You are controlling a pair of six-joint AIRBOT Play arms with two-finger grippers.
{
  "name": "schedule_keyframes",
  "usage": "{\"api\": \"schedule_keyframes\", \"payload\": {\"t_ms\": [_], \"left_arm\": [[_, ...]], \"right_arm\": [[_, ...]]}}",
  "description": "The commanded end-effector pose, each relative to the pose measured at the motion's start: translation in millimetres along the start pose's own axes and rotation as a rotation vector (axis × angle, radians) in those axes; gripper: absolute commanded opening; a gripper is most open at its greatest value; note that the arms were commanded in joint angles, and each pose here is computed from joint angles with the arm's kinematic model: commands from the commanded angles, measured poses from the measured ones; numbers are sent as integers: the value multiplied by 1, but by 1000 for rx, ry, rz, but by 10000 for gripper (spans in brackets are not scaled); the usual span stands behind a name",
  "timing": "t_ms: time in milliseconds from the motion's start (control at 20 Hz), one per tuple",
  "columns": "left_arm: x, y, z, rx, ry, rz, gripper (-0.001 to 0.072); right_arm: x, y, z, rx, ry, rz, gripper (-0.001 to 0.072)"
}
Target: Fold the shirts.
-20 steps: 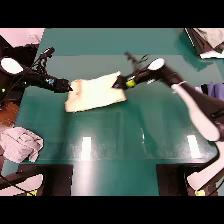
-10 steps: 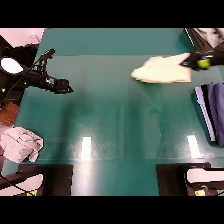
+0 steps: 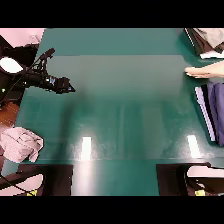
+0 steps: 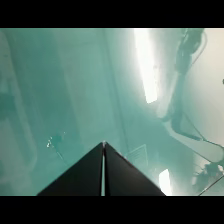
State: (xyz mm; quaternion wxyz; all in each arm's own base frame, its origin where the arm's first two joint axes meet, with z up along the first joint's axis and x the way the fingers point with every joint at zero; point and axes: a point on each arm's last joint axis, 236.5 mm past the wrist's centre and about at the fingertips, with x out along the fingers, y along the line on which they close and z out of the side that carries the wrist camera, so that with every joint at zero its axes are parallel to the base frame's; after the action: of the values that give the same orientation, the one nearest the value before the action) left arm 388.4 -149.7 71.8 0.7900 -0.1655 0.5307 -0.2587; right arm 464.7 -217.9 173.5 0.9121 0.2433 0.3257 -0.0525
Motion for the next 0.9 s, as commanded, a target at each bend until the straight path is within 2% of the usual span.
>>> {"api": "schedule_keyframes", "payload": {"t_ms": [0,350,600,750,850], "left_arm": [[0,-2,1,-3,-2,-8,27],[0,-3,-5,1,22,-14,27],[0,-4,-7,3,31,-16,27],[0,-4,-7,10,29,-16,28],[0,-4,-7,9,30,-16,28]], "right_arm": [[-32,6,39,-67,-102,-11,10],[-76,10,51,-114,-98,-39,10],[-114,-20,32,-19,-86,-123,10],[-131,-46,-2,96,-44,-166,11],[-144,-74,-36,176,15,-250,12]]}}
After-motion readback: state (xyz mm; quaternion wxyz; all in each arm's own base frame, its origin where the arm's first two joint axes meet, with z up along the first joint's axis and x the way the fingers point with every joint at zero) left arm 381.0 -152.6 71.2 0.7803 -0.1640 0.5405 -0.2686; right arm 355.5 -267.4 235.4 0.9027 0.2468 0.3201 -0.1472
